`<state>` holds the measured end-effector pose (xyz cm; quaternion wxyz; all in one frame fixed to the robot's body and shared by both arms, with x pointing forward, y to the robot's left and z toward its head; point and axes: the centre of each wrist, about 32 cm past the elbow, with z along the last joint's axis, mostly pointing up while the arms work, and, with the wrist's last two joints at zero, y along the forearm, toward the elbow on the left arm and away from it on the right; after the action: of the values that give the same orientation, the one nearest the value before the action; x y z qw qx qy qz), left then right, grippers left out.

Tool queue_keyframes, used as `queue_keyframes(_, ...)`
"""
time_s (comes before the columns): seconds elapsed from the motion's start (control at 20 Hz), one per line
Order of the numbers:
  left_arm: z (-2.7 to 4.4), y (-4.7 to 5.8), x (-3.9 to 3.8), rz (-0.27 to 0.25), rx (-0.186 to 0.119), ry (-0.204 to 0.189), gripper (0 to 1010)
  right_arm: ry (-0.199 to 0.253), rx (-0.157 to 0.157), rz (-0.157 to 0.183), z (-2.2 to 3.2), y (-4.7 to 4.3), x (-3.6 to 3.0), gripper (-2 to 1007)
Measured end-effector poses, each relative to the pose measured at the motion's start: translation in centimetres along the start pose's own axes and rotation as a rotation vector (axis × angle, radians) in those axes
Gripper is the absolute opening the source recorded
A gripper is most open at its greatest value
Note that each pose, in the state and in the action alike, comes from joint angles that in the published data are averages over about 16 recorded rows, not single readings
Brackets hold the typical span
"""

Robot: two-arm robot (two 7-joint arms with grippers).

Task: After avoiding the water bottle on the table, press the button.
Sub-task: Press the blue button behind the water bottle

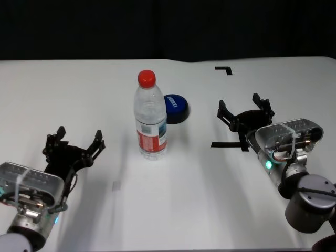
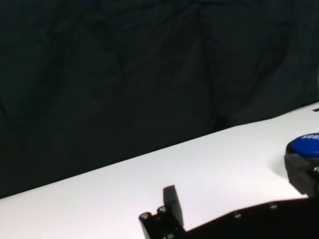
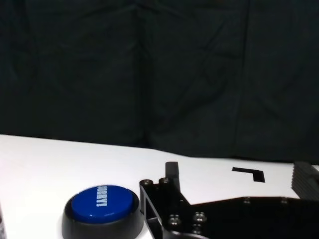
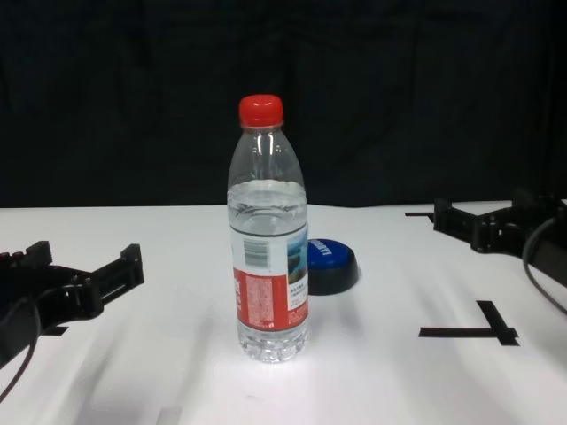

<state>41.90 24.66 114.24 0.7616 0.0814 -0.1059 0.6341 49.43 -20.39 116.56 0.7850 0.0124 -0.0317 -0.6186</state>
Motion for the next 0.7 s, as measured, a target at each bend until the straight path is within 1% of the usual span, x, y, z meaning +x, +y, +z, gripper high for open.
queue_keyframes(0.3,0.0,0.0,0.0,0.0,0.0,0.0,1003,-0.014,0.0,0.007,0.13,1.0,0.05,1003)
queue_keyframes(0.7,0.0,0.0,0.0,0.0,0.0,0.0,1003,-0.029,-0.009,0.029,0.32,2.44,-0.3,1003)
